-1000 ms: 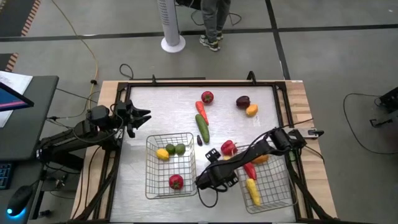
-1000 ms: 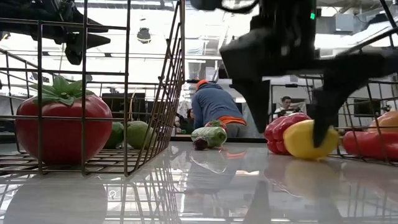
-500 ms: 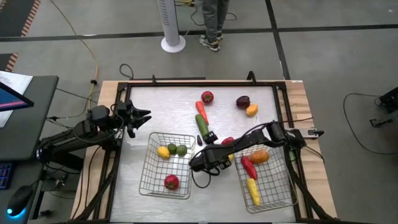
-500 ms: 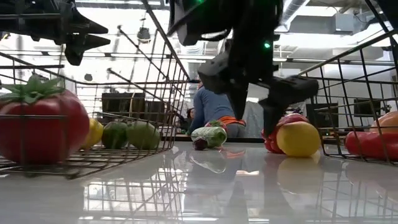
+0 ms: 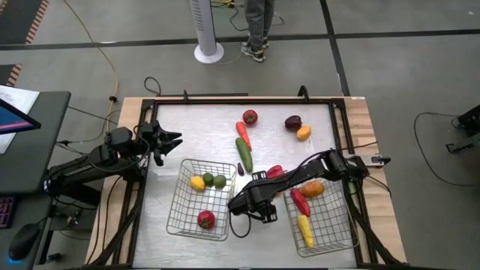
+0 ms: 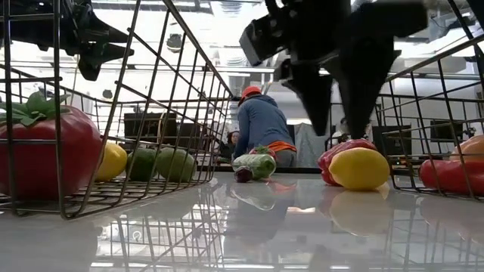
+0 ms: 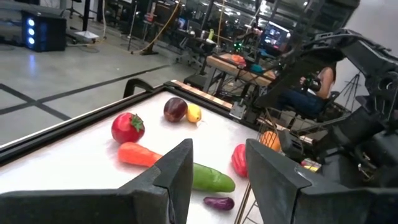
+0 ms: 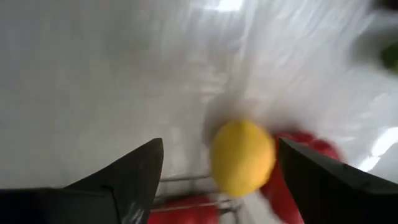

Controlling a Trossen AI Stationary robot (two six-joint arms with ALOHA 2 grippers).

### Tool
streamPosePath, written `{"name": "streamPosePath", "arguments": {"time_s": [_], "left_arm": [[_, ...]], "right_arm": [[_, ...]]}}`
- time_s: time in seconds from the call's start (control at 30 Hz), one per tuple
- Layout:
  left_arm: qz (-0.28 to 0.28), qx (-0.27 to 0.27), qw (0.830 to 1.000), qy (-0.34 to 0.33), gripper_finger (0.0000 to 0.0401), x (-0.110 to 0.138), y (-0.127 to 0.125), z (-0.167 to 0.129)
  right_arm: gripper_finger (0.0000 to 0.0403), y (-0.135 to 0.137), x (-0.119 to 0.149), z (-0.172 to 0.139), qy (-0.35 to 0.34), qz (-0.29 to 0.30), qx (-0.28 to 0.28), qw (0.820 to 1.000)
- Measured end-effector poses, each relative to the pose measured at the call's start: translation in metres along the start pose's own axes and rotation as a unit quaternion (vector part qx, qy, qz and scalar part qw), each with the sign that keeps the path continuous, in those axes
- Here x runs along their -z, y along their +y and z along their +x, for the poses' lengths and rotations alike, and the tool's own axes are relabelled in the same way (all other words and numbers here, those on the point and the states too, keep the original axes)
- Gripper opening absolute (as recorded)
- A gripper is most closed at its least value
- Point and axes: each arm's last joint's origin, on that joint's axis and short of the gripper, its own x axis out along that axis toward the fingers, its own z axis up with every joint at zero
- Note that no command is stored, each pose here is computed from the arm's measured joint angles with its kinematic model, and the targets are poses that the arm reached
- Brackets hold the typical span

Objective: Sort produce into baskets
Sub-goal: Put the yellow lemon into the left wire basket

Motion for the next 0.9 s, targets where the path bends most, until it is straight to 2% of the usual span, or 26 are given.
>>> {"name": "streamPosePath", "arguments": {"time_s": [0.2,0.47,0.57,0.9], "left_arm": [[-0.004,0.001,1.0,-0.002,0.0133,0.0,0.0,0.0],[0.0,0.001,1.0,-0.002,0.0133,0.0,0.0,0.0],[0.0,0.001,1.0,-0.002,0.0133,0.0,0.0,0.0],[0.0,-0.001,1.0,-0.003,0.0133,-0.001,0.0,0.0]], "right_arm": [[0.0327,-0.002,0.004,0.023,0.037,0.0,0.0,0.999],[0.0323,-0.008,0.014,0.06,0.093,-0.033,0.017,0.995],[0.0317,-0.007,0.017,0.064,0.1,-0.049,0.029,0.993],[0.0286,-0.012,0.019,0.065,0.115,-0.053,0.04,0.991]]}}
